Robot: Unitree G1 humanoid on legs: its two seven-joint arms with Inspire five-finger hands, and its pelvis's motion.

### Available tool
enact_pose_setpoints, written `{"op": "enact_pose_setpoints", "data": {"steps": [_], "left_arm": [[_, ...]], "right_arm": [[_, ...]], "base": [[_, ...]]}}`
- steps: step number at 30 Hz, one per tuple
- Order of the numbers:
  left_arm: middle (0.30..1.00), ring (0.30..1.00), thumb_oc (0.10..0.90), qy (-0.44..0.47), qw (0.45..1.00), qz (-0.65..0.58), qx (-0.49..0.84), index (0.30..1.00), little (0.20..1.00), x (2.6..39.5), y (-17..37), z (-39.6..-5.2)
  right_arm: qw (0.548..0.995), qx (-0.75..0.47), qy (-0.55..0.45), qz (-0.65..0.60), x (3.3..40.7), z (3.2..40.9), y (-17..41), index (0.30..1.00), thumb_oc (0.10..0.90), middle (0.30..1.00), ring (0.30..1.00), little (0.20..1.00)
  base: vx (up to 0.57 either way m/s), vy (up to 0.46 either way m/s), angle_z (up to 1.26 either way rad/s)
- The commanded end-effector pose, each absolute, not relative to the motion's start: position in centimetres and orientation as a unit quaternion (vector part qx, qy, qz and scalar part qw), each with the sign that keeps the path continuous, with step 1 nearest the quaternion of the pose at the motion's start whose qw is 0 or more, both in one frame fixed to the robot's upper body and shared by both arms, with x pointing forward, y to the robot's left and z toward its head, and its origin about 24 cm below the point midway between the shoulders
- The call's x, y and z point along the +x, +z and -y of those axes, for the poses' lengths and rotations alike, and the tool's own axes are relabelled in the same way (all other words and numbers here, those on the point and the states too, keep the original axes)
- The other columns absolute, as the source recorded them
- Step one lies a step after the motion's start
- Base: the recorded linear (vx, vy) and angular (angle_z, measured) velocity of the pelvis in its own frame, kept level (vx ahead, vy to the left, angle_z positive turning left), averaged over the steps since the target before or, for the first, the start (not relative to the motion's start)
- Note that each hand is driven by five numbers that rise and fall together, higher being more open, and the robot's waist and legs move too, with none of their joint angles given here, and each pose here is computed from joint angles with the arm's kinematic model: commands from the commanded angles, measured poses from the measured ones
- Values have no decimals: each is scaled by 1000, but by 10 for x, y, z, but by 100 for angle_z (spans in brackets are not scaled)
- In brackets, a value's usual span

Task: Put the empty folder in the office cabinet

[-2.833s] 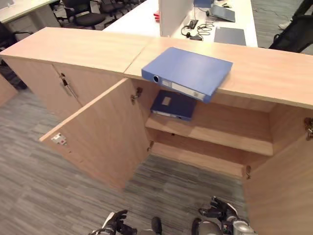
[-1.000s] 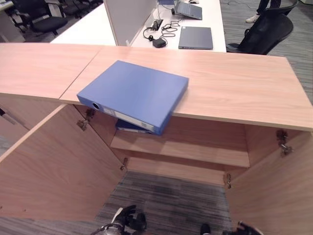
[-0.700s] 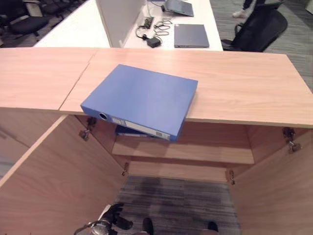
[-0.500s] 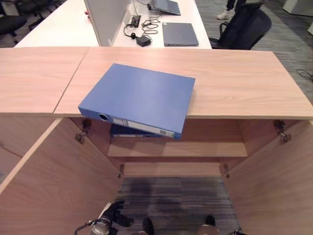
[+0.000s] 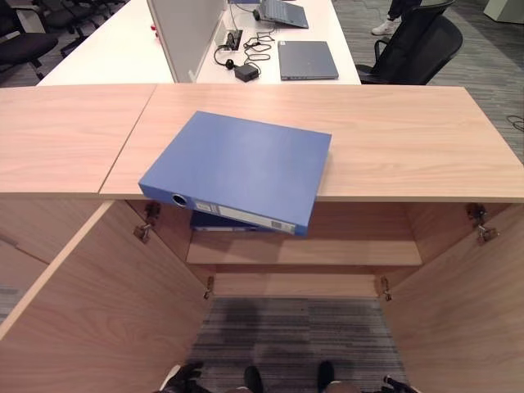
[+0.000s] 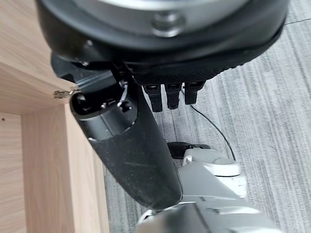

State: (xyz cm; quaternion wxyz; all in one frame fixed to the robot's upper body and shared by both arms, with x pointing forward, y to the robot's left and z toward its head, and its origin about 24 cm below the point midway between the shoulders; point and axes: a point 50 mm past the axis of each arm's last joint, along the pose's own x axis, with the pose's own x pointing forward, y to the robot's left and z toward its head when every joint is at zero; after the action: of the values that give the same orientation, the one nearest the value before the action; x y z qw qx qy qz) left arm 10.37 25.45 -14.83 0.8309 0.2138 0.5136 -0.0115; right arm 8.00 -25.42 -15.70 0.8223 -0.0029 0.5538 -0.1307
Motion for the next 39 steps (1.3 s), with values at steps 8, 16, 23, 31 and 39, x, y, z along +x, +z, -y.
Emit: {"op": "enact_pose_setpoints", "data": {"steps": [8, 16, 23, 31, 39], "left_arm": [[900, 900, 800, -26, 879, -404, 251, 900, 900, 166, -124, -243], [900, 900, 800, -23, 924, -277, 262, 900, 900, 206, -89, -230], [900, 900, 800, 71, 937, -72, 334, 900, 900, 226, -25, -229], [900, 900, 800, 192, 908, 92, 361, 900, 900, 231, 35, -233], [900, 900, 800, 247, 767, 276, 524, 900, 900, 243, 114, -245]], "right_arm": [[847, -41, -108, -519, 106, 265, -147, 900, 800, 900, 900, 900], [858, -53, -87, -503, 112, 259, -145, 900, 800, 900, 900, 900], [870, -73, -95, -478, 112, 250, -145, 900, 800, 900, 900, 900], [874, -90, -93, -468, 114, 243, -145, 900, 800, 900, 900, 900], [890, -94, -69, -440, 124, 235, -140, 900, 800, 900, 900, 900]], "base": [[57, -79, 5], [40, -85, 5], [15, -97, 15], [25, -80, 11], [13, -43, 5]]}}
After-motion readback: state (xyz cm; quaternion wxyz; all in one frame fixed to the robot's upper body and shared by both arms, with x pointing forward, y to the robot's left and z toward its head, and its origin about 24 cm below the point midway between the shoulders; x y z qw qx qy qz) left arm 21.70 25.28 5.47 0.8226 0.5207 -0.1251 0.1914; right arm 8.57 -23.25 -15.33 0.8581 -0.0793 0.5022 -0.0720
